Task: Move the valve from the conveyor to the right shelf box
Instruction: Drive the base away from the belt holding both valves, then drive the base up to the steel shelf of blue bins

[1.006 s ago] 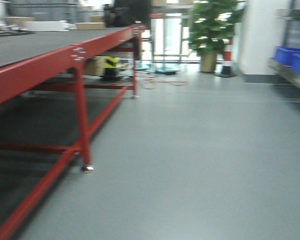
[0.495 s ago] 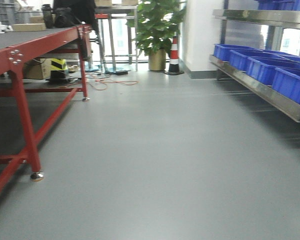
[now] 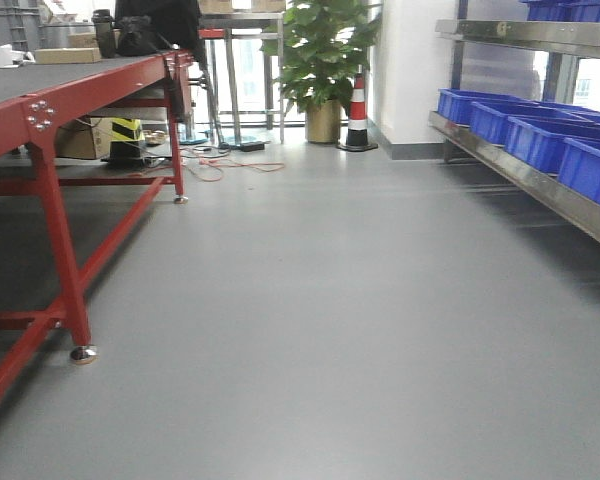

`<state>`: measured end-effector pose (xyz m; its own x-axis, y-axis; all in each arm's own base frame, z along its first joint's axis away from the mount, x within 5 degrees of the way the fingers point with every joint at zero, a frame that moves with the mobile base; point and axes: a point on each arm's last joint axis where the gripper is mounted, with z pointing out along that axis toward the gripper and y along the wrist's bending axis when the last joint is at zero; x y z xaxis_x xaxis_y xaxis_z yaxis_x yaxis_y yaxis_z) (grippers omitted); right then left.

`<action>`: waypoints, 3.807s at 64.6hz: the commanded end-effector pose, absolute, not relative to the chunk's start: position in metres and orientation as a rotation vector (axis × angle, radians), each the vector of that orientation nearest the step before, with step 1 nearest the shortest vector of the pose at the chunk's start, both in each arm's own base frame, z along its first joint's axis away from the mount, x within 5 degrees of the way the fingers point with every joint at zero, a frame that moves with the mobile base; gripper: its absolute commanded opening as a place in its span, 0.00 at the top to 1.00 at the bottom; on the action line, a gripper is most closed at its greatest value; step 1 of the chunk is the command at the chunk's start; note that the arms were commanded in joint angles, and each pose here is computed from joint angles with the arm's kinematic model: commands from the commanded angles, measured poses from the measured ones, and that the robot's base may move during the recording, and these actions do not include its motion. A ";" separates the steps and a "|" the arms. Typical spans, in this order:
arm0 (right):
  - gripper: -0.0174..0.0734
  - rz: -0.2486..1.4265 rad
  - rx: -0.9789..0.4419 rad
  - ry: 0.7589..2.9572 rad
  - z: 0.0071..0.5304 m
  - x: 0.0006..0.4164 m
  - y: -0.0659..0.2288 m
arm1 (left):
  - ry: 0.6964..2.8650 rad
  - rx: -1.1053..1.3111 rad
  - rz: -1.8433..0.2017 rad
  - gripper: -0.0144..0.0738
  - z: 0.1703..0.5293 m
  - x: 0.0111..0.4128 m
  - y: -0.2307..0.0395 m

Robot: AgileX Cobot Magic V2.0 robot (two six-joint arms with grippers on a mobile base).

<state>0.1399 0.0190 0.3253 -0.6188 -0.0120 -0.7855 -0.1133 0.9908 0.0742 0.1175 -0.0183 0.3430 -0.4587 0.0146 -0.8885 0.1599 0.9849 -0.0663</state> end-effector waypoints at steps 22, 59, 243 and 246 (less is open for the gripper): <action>0.99 0.133 -0.088 2.155 0.334 0.141 0.018 | 1.981 0.113 -0.180 0.96 0.350 0.118 -0.019; 0.99 0.133 -0.088 2.155 0.334 0.141 0.018 | 1.981 0.113 -0.180 0.96 0.350 0.118 -0.019; 0.99 0.133 -0.088 2.155 0.334 0.141 0.018 | 1.981 0.113 -0.180 0.96 0.350 0.118 -0.019; 0.99 0.133 -0.088 2.155 0.334 0.141 0.018 | 1.981 0.113 -0.180 0.96 0.350 0.118 -0.019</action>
